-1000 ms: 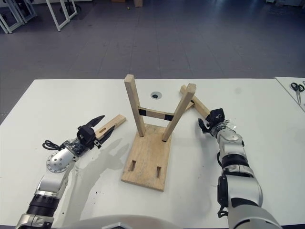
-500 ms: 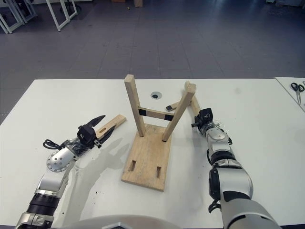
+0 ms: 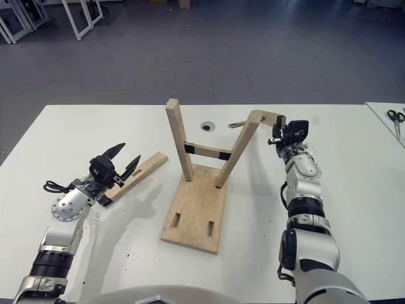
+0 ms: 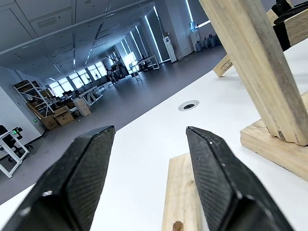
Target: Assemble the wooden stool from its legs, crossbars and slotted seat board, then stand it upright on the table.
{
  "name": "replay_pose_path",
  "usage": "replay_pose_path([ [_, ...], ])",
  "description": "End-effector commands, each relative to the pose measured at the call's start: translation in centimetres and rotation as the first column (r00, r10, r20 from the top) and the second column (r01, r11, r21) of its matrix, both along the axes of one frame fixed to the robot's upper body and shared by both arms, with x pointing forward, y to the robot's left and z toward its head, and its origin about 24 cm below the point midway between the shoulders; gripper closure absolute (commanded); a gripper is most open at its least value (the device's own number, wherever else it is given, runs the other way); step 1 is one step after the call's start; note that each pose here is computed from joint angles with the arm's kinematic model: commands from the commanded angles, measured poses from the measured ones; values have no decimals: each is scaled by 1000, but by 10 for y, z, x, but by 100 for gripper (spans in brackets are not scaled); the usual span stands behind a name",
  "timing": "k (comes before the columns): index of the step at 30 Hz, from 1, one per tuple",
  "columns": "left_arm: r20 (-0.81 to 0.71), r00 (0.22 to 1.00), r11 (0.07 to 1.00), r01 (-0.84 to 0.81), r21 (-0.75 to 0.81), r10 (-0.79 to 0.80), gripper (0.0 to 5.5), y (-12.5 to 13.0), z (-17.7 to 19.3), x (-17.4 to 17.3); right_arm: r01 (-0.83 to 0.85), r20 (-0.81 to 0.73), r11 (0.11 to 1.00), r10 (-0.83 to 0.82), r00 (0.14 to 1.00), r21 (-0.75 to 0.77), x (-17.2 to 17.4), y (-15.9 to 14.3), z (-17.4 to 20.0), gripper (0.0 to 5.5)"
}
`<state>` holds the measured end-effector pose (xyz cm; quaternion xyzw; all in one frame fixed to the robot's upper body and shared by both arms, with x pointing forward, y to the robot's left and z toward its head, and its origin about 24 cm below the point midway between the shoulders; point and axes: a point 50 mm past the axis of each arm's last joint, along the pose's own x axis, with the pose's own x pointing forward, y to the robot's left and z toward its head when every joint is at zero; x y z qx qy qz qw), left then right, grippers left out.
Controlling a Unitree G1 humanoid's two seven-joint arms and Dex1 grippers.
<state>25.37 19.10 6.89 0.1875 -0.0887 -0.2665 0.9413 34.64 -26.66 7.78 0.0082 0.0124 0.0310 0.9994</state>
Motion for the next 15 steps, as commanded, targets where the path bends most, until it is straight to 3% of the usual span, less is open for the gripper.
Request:
replay_pose_path([
  [1,-14,1000,1000,6,1,-6,279,-5,-3,-4,-23,-41,998,25,999,65,-8,2,-5,457],
  [5,-17,1000,1000,4,-1,-4,279,-5,-5,-5,-10,-110,999,14,994,38,-30,-4,-24,457],
  [10,-20,1000,1000,1,-5,-1,279,-6,-7,-9,7,-54,999,-9,998,-36,-69,1,-23,457],
  [15,-26,1000,1000,-4,-7,4,279,-6,-8,-14,18,-166,999,-24,986,-38,-125,19,-53,458],
])
